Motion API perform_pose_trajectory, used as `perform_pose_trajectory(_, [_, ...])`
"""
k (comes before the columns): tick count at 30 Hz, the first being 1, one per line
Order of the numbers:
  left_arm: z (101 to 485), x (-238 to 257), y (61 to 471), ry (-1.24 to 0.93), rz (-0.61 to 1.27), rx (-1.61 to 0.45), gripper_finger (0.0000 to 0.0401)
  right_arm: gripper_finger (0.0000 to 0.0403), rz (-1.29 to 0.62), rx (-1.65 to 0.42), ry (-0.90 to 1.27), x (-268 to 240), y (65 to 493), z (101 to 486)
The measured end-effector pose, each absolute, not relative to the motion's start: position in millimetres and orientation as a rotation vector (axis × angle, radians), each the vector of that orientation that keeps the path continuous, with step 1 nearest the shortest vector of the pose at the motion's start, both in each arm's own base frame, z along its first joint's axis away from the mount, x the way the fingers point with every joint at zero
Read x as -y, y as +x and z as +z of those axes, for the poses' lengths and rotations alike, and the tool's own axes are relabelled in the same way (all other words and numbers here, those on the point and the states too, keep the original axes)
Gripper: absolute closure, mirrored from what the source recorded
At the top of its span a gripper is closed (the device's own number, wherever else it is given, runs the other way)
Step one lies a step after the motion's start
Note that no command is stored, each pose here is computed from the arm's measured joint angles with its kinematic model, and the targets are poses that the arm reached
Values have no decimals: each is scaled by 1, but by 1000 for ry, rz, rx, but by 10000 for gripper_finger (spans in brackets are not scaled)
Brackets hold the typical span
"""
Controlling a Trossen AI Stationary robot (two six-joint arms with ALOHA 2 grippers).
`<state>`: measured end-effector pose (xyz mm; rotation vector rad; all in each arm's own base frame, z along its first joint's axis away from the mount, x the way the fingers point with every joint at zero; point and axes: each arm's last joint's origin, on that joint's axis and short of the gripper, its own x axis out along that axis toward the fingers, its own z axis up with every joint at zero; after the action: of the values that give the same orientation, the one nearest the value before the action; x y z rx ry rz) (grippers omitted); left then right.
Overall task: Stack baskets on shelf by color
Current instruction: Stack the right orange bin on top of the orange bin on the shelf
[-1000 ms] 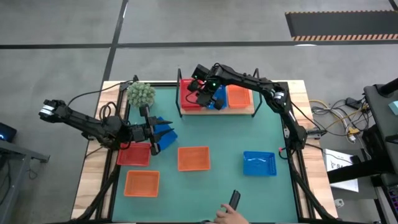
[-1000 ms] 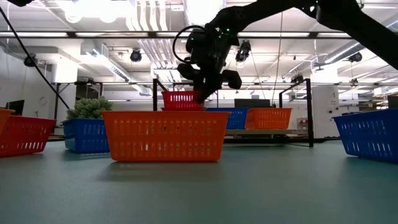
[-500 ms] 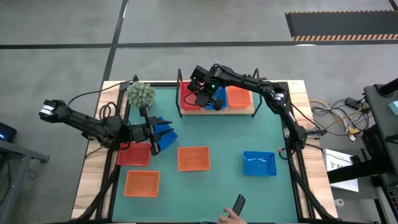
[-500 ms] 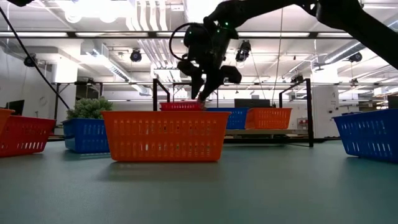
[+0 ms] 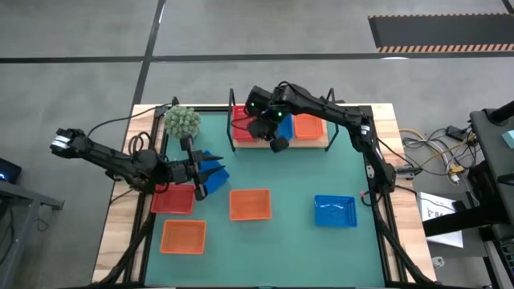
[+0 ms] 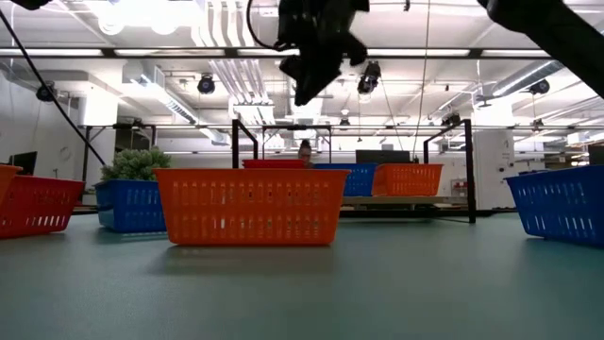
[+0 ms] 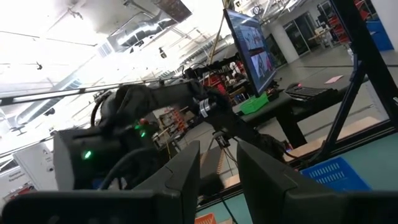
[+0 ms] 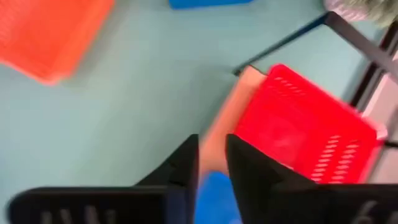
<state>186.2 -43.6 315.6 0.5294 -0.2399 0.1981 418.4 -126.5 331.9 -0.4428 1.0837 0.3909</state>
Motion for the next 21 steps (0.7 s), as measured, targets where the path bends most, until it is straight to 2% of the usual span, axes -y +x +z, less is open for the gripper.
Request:
perform_pose_trajectory(3, [314, 44, 188, 532, 196, 233, 311, 384, 426, -1144, -377, 99, 415, 331])
perform_pose_trajectory(10, [312, 45, 191, 534, 192, 224, 311, 394, 514, -1180, -373, 25, 411, 316])
perform_pose_trajectory(21, [312, 47, 198, 508, 186, 221, 311, 394, 474, -894, -471, -45, 378, 299])
